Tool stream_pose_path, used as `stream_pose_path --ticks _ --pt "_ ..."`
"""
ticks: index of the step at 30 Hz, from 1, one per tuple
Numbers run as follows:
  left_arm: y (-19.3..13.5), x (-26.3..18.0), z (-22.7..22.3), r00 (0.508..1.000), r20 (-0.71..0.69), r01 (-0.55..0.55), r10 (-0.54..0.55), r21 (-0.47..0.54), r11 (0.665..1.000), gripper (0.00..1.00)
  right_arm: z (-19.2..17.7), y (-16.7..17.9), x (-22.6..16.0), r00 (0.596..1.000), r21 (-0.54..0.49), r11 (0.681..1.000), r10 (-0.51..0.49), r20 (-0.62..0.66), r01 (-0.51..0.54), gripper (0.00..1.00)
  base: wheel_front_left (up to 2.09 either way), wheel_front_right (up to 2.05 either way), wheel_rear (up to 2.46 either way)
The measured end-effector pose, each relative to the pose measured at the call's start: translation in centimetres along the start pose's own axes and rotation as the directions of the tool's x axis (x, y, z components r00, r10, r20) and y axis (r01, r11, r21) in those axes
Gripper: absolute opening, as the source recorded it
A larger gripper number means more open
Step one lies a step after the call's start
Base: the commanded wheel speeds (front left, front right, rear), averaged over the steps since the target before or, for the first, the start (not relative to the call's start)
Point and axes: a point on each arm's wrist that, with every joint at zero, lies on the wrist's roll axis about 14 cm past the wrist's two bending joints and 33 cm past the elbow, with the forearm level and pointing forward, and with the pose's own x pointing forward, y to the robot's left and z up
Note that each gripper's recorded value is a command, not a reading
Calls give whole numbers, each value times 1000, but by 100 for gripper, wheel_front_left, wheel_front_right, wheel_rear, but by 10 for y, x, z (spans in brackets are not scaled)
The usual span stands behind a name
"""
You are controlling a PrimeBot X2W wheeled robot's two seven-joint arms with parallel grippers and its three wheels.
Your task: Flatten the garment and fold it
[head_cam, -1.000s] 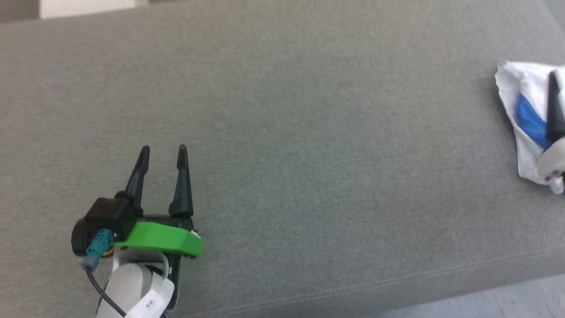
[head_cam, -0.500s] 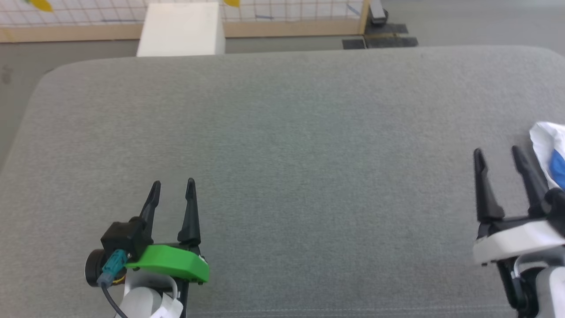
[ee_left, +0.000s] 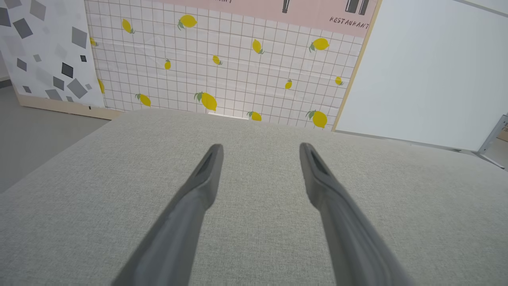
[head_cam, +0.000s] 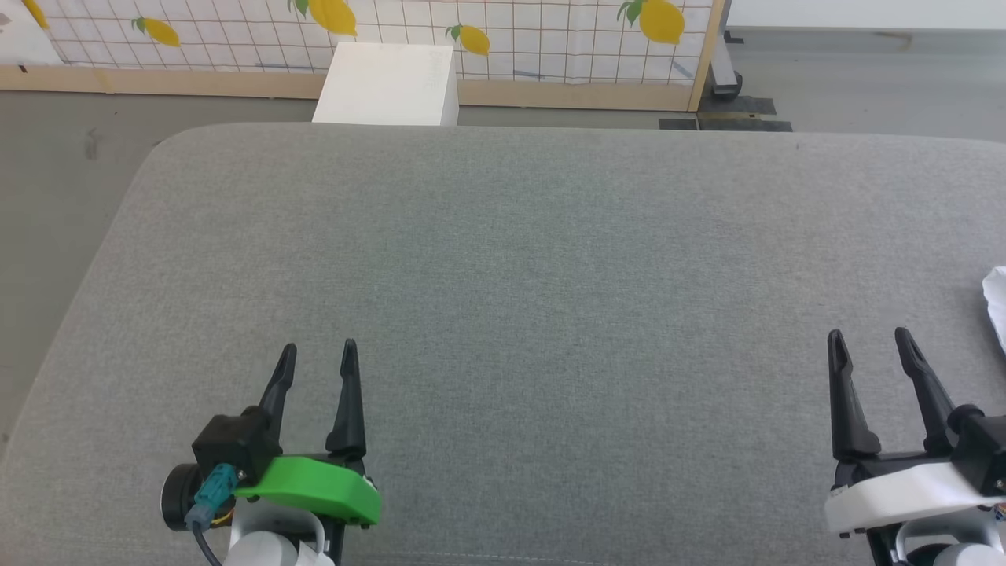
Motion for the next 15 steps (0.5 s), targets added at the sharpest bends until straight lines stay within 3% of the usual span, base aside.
stream_pose_path --ticks 12,13,15 --pt "0 -3 -4 1000 -14 -8 8 0 1000 100 -8 2 -5 1000 -2 1000 -4 -24 4 100 0 0 0" --pt "1 -3 -5 1000 -15 -9 9 1 1000 0 -9 2 -5 1000 -2 1000 -4 -24 4 0 0 0 0" --pt "1 -3 -5 1000 -14 -9 9 1 1000 0 -9 2 -5 1000 -2 1000 -5 -25 5 0 0 0 0"
